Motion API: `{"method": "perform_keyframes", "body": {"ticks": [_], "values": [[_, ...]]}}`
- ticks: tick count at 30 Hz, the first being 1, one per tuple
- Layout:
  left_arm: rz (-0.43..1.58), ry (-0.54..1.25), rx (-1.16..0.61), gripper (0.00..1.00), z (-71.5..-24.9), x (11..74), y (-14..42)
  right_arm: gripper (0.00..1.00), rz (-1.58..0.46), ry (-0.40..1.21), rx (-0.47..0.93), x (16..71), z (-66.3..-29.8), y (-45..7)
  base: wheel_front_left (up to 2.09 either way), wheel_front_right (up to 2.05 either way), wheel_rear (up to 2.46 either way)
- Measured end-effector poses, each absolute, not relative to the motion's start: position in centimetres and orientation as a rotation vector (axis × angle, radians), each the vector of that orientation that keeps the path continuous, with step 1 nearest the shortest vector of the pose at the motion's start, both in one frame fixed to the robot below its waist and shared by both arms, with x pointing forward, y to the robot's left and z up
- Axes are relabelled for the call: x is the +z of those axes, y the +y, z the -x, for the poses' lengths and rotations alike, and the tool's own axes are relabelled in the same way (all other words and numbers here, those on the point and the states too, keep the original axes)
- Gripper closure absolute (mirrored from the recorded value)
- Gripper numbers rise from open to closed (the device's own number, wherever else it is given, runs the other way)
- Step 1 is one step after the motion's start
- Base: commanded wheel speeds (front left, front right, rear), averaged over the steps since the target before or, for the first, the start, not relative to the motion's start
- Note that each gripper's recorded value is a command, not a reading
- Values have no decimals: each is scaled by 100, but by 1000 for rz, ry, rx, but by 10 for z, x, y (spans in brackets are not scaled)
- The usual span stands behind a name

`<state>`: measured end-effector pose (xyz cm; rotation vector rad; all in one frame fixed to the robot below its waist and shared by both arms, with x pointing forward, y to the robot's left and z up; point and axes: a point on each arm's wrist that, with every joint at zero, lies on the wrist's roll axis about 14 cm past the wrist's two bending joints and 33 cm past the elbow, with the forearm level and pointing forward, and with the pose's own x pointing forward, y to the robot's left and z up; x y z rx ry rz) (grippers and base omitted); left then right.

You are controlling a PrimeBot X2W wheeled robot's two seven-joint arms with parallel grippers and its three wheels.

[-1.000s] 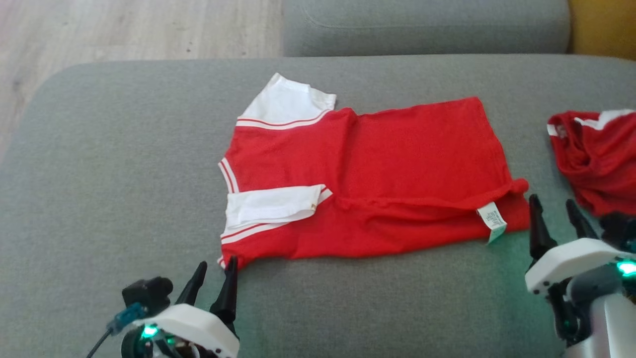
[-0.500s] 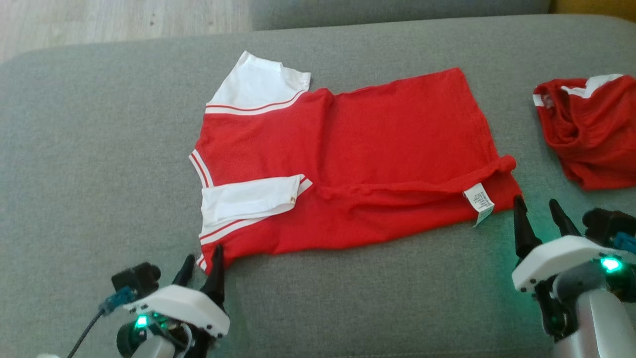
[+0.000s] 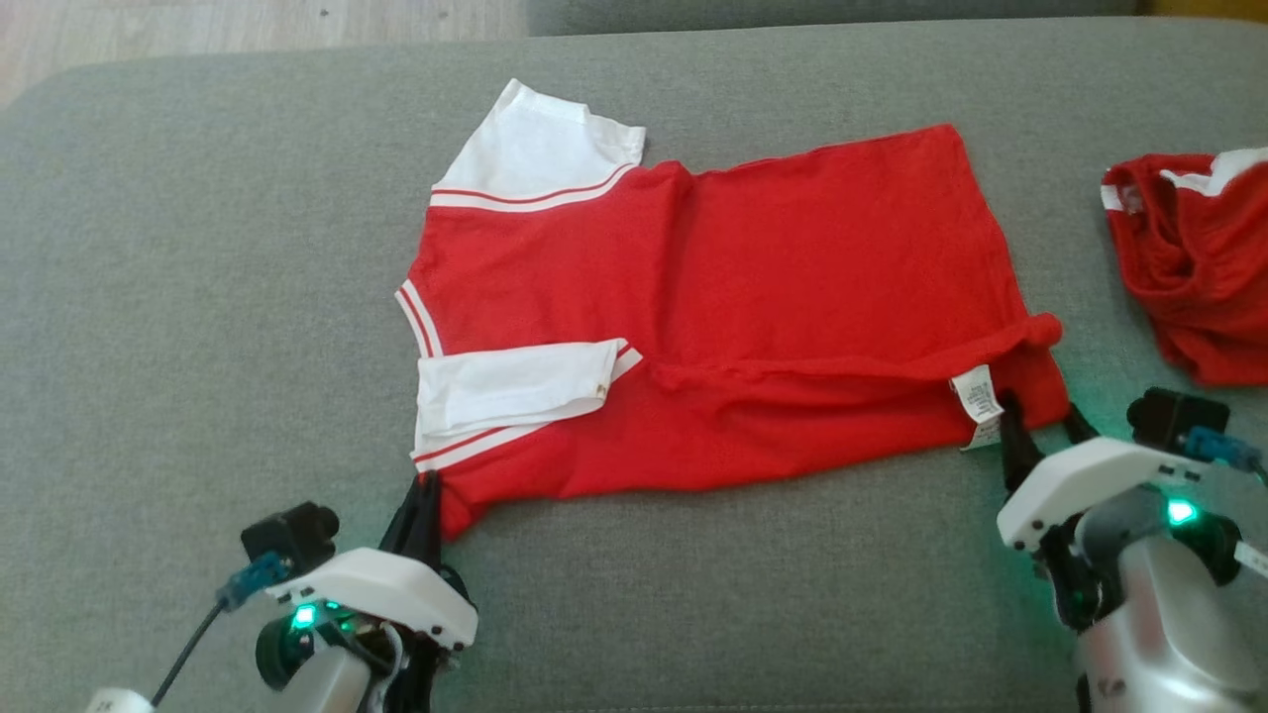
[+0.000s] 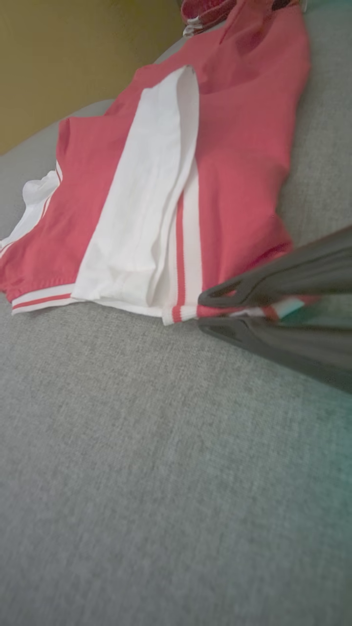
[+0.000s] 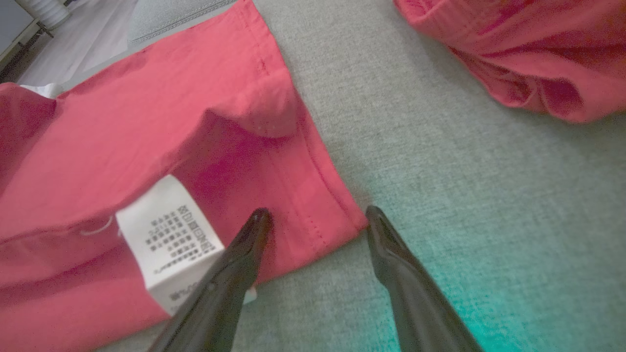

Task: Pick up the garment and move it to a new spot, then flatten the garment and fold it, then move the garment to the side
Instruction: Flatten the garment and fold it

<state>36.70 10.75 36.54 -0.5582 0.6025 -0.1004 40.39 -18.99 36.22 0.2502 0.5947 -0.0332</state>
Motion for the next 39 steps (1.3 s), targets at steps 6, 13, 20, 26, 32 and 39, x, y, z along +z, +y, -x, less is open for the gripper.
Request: {"method": "perform_keyframes", "body": {"ticks": [6,13,20,26,32,39], "values": [[561,551,-104,100,-368,375,109,100,-294,599,-36,364,-415,-185,0,0,0],[517,429,-158,100,-379,414,112,100,-333,553,-44,383,-414,-188,0,0,0],[405,357,-249,100,-384,456,120,100,-359,465,-32,427,-422,-194,0,0,0],[323,413,-290,100,-375,461,128,100,-367,454,-32,442,-412,-202,0,0,0],[312,602,-295,100,-334,419,131,100,-414,560,-68,403,-361,-207,0,0,0],[338,657,-253,100,-324,400,133,82,-448,592,-89,381,-331,-205,0,0,0]]}}
